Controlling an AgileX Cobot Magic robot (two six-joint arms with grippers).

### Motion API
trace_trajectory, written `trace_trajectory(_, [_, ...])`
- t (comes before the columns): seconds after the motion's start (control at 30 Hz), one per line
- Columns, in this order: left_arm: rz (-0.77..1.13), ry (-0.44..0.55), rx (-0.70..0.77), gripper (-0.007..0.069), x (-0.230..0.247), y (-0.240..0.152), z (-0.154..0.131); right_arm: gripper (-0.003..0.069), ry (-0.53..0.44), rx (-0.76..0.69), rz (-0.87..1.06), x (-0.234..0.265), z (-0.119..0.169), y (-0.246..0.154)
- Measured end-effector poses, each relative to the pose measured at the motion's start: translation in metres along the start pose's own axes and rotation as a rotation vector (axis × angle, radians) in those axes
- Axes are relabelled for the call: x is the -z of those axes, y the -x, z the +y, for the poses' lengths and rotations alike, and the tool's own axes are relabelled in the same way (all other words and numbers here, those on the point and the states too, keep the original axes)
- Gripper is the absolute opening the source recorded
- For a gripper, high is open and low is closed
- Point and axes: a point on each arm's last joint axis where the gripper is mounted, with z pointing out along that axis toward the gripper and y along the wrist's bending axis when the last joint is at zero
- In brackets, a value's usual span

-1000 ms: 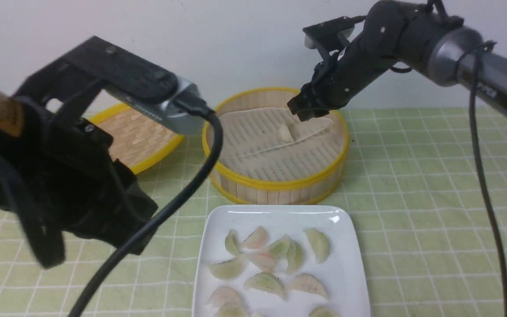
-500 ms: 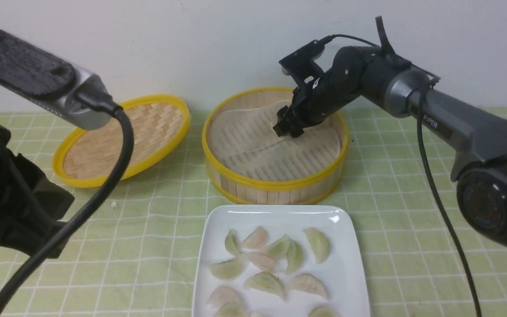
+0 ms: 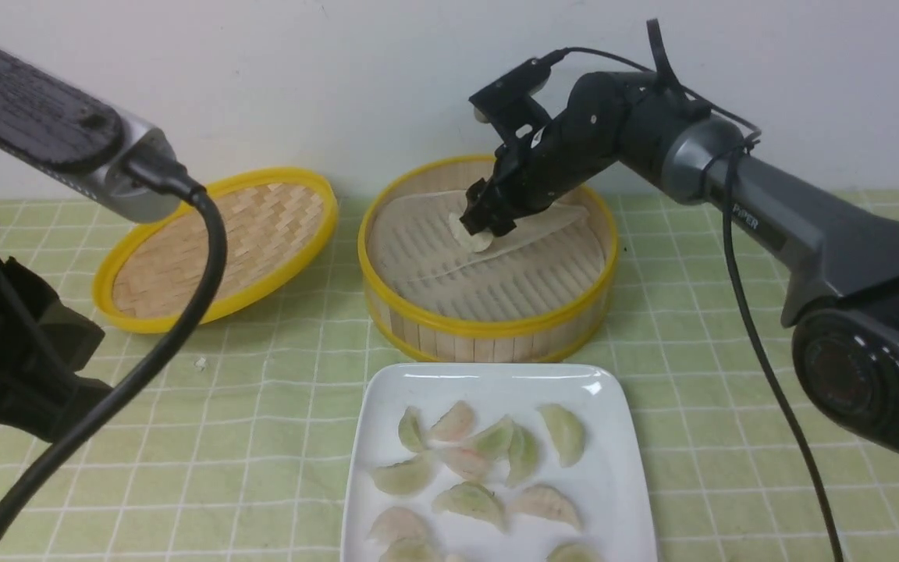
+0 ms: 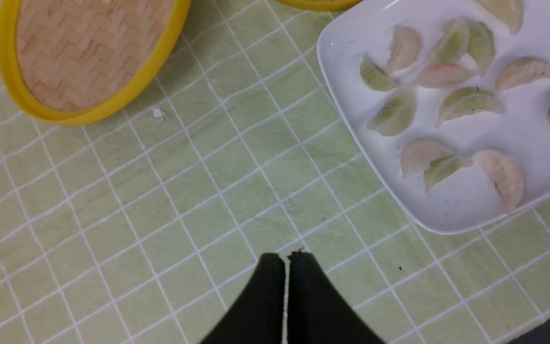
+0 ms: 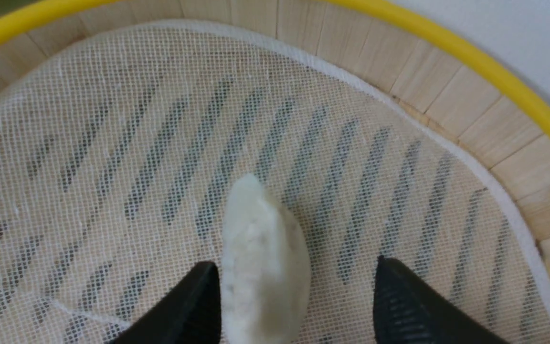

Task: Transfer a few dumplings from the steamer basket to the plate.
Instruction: Use the right arm to grab a dumpling from inside the steamer

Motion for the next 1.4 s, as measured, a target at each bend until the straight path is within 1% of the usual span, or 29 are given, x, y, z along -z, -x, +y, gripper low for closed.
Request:
trace_trajectory(0.43, [-0.001,0.014,0.008,-0.0006,0.000,0.000,0.001,0.0401,0.007,0.030,0.007,-0.002,0.002,-0.001])
trace_trajectory(0.6, [-0.001,0.014,0.020,-0.0006,0.000,0.000,0.001,0.0402,0.011,0.037,0.025,-0.013,0.003,-0.008])
trace_trajectory(0.73, [-0.001,0.014,0.031,-0.0006,0.000,0.000,0.001,0.0396,0.020,0.079,0.037,-0.024,0.003,-0.016])
trace_trajectory(0.83, [-0.001,0.014,0.036,-0.0006,0.000,0.000,0.001,0.0350,0.022,0.090,0.032,-0.025,0.003,-0.016])
trace_trajectory(0.9, [-0.001,0.014,0.037,-0.0006,0.000,0.000,0.001,0.0278,0.025,0.092,0.034,-0.025,0.004,-0.017])
trace_trajectory(0.93, [-0.001,0.015,0.037,-0.0006,0.000,0.000,0.001,0.0256,0.027,0.092,0.036,-0.025,0.004,-0.017])
trace_trajectory(1.03, [-0.001,0.015,0.037,-0.0006,0.000,0.000,0.001,0.0254,0.035,0.099,0.049,-0.022,0.004,-0.015])
trace_trajectory(1.2, [-0.001,0.016,0.036,-0.0006,0.000,0.000,0.001,0.0253,0.063,0.099,0.127,-0.006,0.005,-0.009])
trace_trajectory(1.33, [-0.001,0.017,0.036,-0.0006,0.000,0.000,0.002,0.0253,0.042,0.098,0.177,0.020,0.003,0.002])
trace_trajectory(1.37, [-0.001,0.018,0.036,-0.0006,0.000,0.000,0.002,0.0253,0.022,0.097,0.184,0.036,0.000,0.010])
trace_trajectory(1.4, [-0.001,0.018,0.036,-0.0006,0.000,0.000,0.002,0.0253,0.021,0.098,0.188,0.036,0.000,0.010])
